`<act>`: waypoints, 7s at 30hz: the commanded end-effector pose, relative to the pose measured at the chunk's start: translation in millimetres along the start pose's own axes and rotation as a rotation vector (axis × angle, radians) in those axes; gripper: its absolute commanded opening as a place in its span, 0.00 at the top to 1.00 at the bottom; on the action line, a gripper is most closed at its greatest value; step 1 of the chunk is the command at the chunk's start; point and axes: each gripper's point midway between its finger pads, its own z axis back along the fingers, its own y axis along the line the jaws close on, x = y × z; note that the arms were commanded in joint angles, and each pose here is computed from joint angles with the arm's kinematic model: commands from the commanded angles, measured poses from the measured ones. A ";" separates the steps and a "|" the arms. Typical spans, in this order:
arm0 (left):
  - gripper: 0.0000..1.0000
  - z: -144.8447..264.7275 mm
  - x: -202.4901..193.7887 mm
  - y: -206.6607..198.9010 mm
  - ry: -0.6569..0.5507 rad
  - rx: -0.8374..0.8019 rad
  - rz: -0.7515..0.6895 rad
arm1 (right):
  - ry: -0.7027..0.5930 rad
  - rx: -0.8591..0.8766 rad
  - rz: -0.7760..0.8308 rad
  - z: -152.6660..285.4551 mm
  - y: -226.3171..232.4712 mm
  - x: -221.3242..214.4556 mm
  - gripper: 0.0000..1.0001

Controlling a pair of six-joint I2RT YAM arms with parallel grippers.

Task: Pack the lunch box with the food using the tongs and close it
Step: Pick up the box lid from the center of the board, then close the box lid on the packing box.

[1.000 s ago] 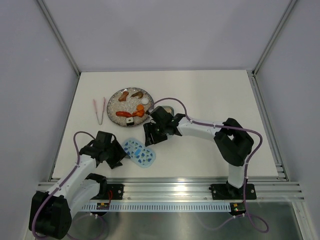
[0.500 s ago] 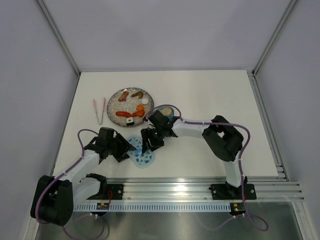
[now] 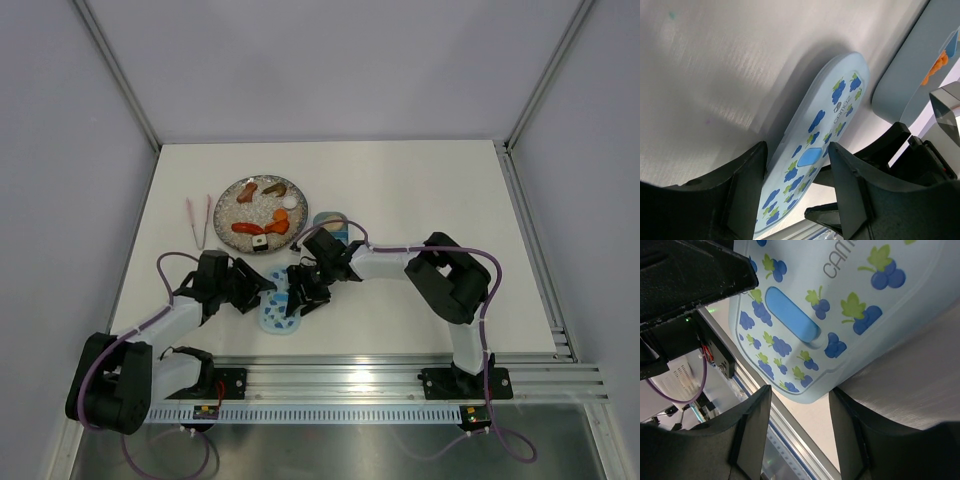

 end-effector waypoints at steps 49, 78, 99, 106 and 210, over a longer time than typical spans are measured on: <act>1.00 60.9 -50.4 -71.0 0.252 -0.398 -0.298 | -0.121 -0.046 0.124 34.3 -0.7 40.0 0.45; 1.00 91.3 8.3 -269.2 0.301 -0.800 -0.569 | -0.834 -0.654 -0.063 344.1 -84.5 58.2 0.37; 1.00 -42.8 23.1 -255.8 0.521 -0.731 -0.369 | -0.775 -0.564 -0.098 322.9 -81.4 53.0 0.36; 1.00 -63.3 18.1 -228.9 0.556 -0.624 -0.324 | -0.750 -0.554 -0.101 316.1 -84.3 51.4 0.35; 1.00 -61.2 53.8 -254.9 0.061 -0.020 -0.838 | -0.663 -0.468 -0.155 290.6 -82.8 42.9 0.32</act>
